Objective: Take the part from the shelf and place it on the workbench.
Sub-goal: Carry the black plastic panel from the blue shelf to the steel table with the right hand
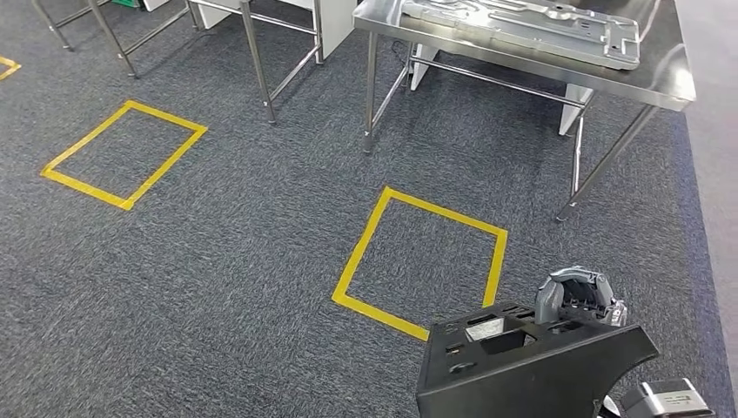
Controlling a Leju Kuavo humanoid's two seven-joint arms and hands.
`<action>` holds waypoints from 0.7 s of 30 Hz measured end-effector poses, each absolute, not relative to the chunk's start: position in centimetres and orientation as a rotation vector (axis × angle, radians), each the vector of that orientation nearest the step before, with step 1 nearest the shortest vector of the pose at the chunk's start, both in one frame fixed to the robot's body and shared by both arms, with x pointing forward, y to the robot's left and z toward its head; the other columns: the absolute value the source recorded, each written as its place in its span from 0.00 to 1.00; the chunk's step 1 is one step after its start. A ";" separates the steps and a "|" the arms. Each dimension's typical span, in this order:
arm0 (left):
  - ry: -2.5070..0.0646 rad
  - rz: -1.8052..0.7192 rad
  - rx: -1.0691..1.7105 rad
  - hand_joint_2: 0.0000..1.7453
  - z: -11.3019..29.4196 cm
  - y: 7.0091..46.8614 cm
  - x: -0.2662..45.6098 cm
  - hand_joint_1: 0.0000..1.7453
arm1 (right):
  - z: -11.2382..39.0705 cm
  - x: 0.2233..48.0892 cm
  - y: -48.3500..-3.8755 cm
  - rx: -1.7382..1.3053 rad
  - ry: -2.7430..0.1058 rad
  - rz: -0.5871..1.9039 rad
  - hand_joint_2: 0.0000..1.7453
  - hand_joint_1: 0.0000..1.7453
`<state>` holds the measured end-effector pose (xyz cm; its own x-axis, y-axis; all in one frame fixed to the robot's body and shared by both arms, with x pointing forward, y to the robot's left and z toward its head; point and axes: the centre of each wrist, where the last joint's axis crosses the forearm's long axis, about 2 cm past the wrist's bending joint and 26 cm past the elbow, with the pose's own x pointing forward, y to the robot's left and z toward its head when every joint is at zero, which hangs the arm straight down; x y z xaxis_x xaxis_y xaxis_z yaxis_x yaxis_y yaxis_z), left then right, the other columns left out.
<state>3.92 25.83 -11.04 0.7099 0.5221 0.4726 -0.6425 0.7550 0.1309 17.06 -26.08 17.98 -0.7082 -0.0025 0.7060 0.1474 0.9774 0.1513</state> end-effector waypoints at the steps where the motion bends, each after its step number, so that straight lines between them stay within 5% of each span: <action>1: -0.429 0.657 0.297 0.00 -11.0 25.8 3.9 0.00 | 18.0 17.1 -26.1 -0.101 -2.347 -0.252 1.00 1.00; 21: -0.421 0.667 0.312 0.00 -11.0 25.7 3.9 0.00 | 18.0 17.2 -26.0 -0.092 -2.349 -0.240 1.00 1.00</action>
<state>3.94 25.69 -11.02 0.7071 0.5284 0.4699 -0.6519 0.7446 0.1435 17.22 -26.04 18.02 -0.7091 -0.0053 0.7051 0.1376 0.9797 0.1457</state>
